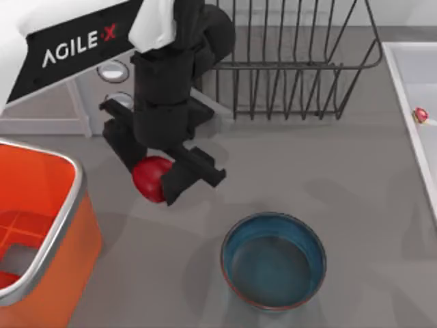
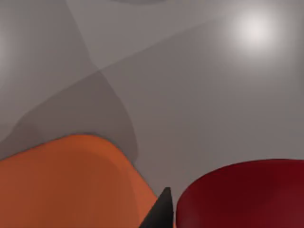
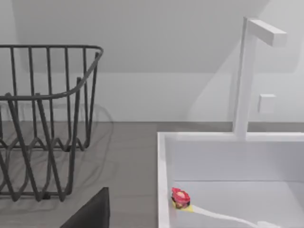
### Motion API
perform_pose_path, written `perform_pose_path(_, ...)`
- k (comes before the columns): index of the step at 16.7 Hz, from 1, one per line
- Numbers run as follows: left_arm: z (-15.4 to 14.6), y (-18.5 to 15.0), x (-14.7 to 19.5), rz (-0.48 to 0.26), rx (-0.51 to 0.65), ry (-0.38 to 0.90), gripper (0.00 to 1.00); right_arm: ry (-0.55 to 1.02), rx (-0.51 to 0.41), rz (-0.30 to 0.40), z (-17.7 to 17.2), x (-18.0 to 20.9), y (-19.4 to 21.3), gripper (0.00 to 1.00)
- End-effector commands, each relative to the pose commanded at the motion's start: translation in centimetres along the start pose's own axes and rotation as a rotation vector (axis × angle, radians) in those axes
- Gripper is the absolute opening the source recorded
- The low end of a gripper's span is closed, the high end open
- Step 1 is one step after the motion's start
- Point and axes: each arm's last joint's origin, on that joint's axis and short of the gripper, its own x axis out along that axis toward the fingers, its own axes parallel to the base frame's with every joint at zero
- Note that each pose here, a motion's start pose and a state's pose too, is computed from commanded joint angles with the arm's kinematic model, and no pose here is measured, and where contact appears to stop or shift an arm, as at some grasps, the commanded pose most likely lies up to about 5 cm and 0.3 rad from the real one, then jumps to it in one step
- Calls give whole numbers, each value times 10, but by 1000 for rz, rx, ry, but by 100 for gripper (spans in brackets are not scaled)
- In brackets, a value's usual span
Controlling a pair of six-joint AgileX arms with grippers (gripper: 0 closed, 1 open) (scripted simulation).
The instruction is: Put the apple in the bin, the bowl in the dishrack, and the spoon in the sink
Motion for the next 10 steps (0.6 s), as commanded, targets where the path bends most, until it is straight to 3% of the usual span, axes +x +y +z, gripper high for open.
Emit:
perform_pose_path(4,-21,25,-8,-20,-345,-7,0,0,0,0,0,0,0,100)
perform_pose_path(10,-72,71,-17,-64,-1042,-6,0,0,0,0,0,0,0,100)
